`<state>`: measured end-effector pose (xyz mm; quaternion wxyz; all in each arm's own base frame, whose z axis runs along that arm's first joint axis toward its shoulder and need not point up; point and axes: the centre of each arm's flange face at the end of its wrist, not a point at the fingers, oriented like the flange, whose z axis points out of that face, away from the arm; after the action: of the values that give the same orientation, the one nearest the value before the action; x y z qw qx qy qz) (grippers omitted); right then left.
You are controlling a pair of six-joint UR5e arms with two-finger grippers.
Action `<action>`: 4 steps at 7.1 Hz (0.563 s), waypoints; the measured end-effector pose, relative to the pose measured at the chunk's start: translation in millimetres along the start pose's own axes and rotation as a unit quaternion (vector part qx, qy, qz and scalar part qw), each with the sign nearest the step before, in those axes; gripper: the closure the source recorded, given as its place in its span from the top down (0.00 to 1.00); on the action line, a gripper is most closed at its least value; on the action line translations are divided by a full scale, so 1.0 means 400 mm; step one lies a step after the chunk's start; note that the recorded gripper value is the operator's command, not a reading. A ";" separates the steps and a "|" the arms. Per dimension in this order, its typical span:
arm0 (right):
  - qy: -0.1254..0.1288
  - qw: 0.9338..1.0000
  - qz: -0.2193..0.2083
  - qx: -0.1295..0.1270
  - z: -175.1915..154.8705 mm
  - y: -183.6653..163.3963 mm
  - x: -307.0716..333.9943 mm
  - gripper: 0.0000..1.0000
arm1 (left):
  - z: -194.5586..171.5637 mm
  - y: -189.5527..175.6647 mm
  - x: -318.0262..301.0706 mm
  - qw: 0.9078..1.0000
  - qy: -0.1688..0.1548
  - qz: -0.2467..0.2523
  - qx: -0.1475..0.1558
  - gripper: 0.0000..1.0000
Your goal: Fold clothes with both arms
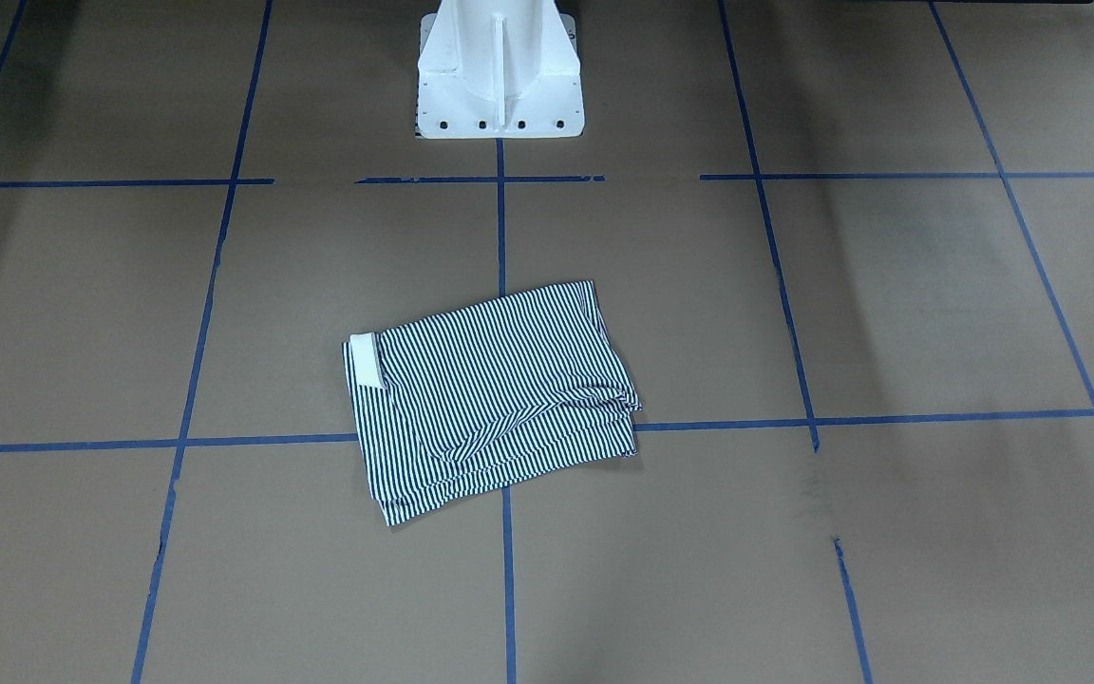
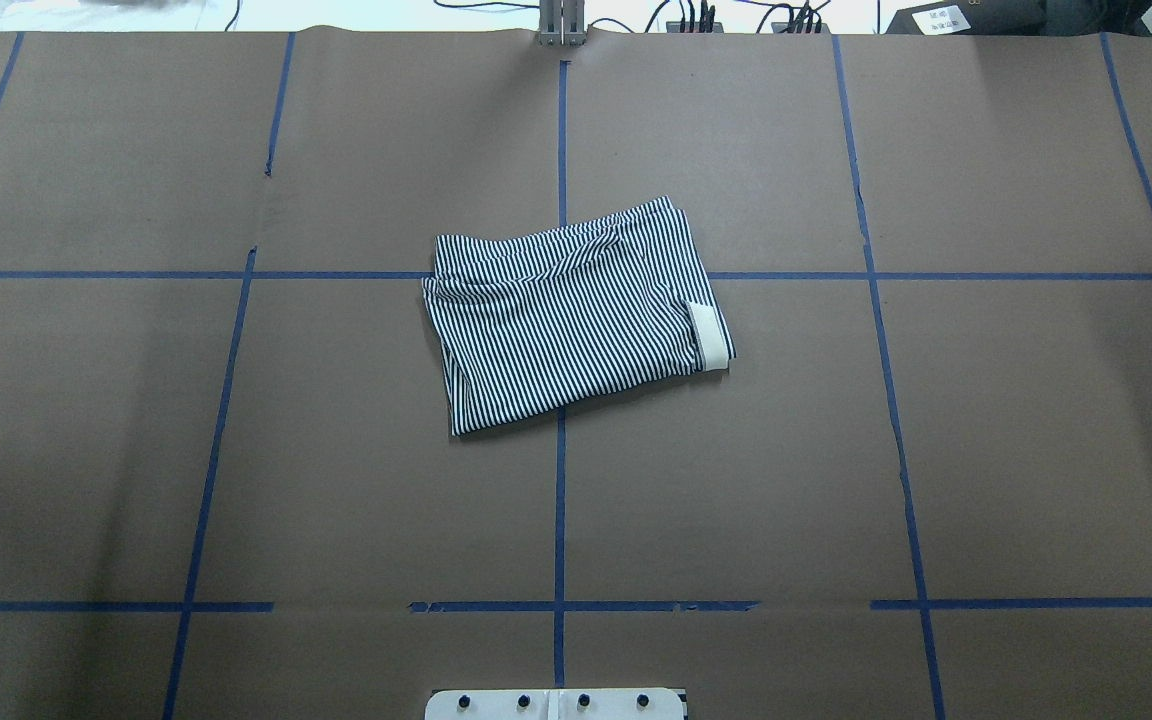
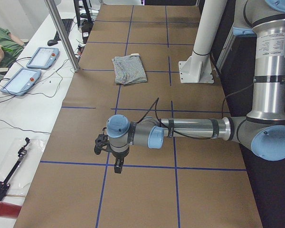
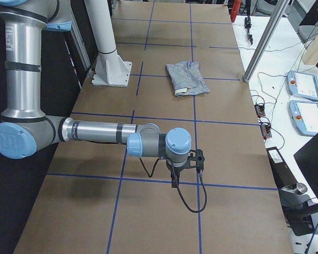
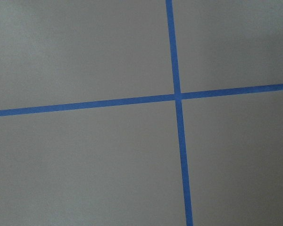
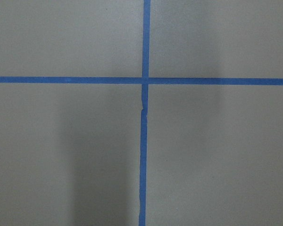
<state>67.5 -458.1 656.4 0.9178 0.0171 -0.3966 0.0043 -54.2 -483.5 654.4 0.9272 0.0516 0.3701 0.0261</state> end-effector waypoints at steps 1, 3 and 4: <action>0.000 1.000 0.000 0.000 0.000 0.001 0.001 1.00 | 0.000 0.000 0.000 1.000 0.000 0.000 0.000 1.00; 0.000 1.000 0.001 -0.001 0.002 0.003 0.002 1.00 | -0.001 0.000 0.002 1.000 0.001 0.001 0.001 1.00; 0.000 1.000 0.001 -0.001 0.002 0.003 0.003 1.00 | -0.003 -0.001 0.003 1.000 0.001 0.001 0.001 1.00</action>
<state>67.6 -456.8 657.9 0.9178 0.0160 -0.3967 0.0044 -54.1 -483.7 652.8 0.9268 0.0531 0.3708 0.0268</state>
